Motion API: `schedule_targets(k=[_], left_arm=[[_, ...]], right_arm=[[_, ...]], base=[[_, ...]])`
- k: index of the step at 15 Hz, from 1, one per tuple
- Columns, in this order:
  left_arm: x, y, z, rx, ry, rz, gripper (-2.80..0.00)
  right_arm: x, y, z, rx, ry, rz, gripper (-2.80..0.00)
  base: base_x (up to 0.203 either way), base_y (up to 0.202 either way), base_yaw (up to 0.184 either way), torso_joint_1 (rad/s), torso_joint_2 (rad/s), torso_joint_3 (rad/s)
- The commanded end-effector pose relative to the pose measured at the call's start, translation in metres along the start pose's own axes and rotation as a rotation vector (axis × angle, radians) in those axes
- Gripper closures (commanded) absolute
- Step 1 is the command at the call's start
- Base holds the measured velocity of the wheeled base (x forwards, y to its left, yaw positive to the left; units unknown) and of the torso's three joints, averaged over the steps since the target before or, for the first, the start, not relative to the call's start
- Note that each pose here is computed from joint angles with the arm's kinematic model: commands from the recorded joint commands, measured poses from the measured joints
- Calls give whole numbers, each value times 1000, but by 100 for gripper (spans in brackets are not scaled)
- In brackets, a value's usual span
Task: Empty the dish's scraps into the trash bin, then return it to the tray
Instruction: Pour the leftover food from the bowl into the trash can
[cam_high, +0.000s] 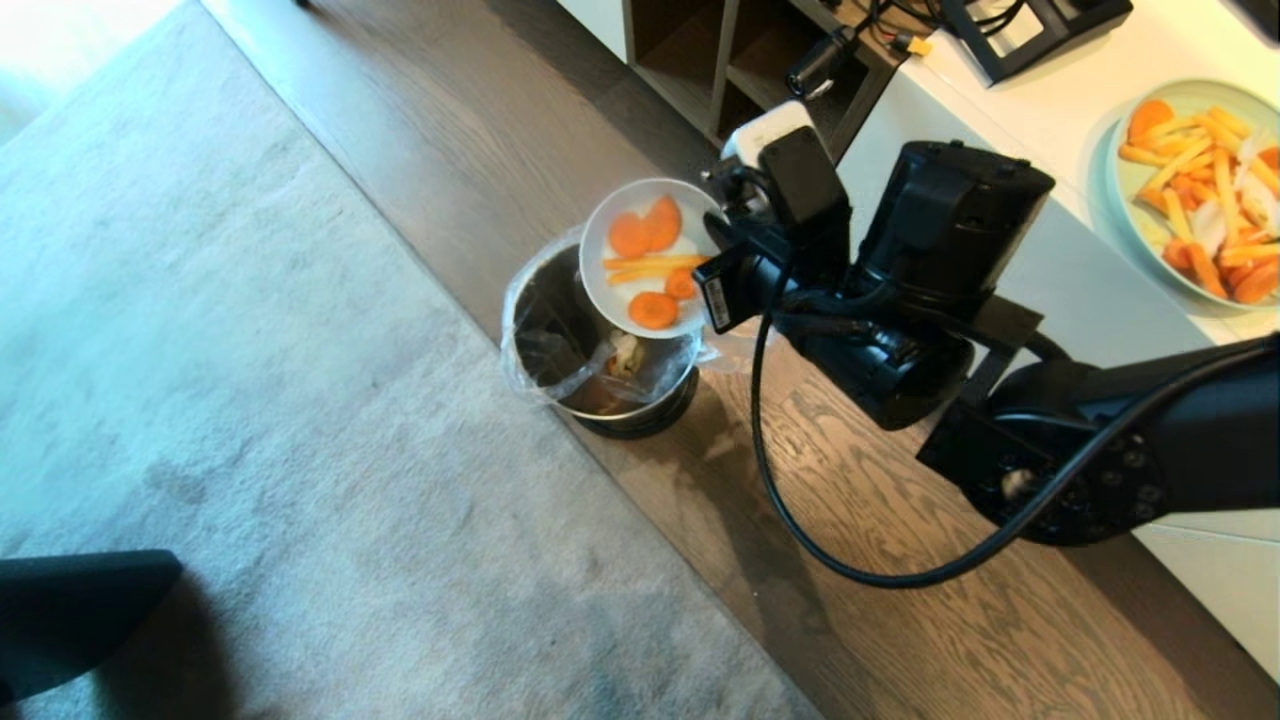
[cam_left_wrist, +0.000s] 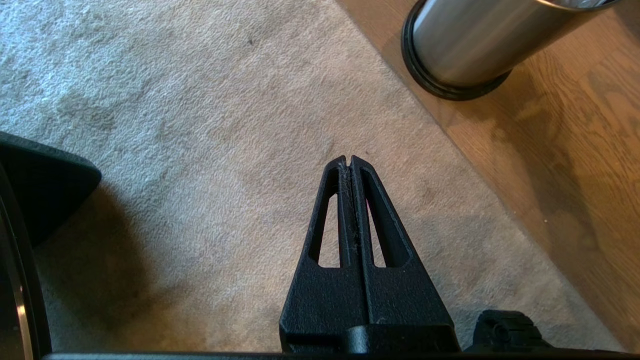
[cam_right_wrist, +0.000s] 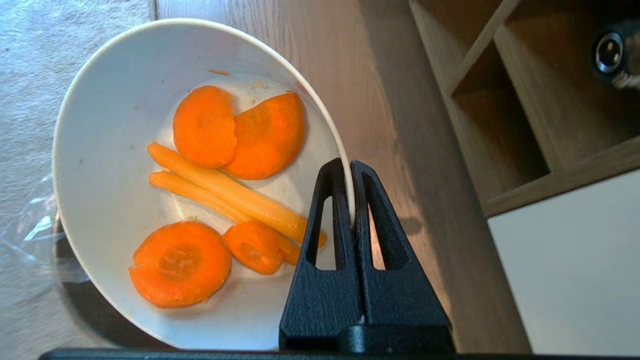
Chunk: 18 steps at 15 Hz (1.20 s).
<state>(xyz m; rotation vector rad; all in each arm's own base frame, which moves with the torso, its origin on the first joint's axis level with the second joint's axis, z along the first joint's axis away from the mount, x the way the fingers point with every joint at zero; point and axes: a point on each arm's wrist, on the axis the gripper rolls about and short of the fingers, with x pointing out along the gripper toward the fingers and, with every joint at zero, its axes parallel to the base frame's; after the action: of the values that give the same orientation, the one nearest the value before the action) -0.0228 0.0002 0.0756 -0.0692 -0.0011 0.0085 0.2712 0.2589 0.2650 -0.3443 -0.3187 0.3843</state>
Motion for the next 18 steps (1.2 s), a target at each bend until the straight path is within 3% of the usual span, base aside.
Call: schedule_targets(k=[1, 7, 18], left_arm=[[0, 0, 0, -1, -1, 1, 0], [0, 0, 0, -1, -1, 1, 0], [0, 0, 0, -1, -1, 1, 0]], right_arm=[[5, 12, -7, -52, -36, -8, 0], [9, 29, -14, -225, -102, -30, 0], [18, 36, -26, -460, -299, -37, 0]], base=[[0, 0, 0, 0, 0, 0], [0, 0, 0, 0, 0, 0], [0, 0, 0, 0, 0, 0]])
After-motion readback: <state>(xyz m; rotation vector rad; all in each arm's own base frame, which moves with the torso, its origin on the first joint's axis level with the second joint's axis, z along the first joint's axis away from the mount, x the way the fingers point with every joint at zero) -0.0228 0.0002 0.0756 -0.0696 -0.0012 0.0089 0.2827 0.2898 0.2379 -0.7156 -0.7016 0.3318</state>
